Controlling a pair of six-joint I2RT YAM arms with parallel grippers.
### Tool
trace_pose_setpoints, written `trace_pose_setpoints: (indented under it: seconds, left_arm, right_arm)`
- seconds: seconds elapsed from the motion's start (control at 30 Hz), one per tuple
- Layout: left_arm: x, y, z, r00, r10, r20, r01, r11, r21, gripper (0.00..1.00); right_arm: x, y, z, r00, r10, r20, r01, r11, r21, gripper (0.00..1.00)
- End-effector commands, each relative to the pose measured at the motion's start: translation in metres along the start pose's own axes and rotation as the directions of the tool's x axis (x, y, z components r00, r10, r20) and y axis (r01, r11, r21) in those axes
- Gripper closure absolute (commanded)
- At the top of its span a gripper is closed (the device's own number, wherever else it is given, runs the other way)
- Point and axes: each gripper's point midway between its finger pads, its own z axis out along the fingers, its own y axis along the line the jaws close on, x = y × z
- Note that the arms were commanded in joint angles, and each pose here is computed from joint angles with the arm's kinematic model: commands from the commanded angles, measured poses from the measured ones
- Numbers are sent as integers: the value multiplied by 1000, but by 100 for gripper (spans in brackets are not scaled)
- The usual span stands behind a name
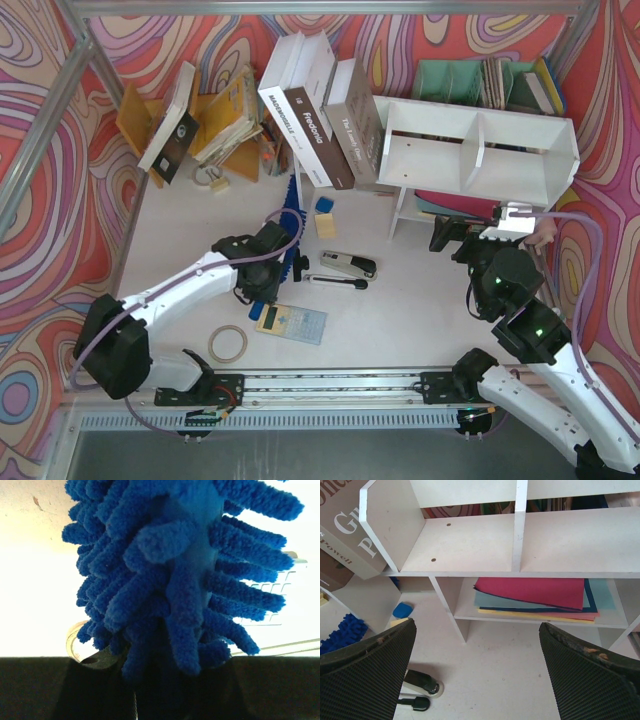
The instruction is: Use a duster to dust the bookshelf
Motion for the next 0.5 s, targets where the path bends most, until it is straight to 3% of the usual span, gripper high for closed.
trace_pose_setpoints:
  seconds: [0.0,0.13,0.23,0.47]
  left_arm:
    - [-4,-9,-10,998,59,17,-60,997,53,100]
    - [-14,0,-22,995,45,93,-47,999,16,100]
    - [-26,5,-40,977,25,211,-28,1000,11,100]
    - [-50,12,-95,866,-42,499,5,997,75,100]
  right_arm:
    - [-4,-1,-1,1000,14,16,-14,1000,3,1]
    - [-3,-1,-2,1000,15,14,-15,1000,0,1]
    - [-3,-1,-2,1000,16,14,-16,1000,-1,1]
    - [-2,0,-1,1000,20,11,-20,1000,-5,1]
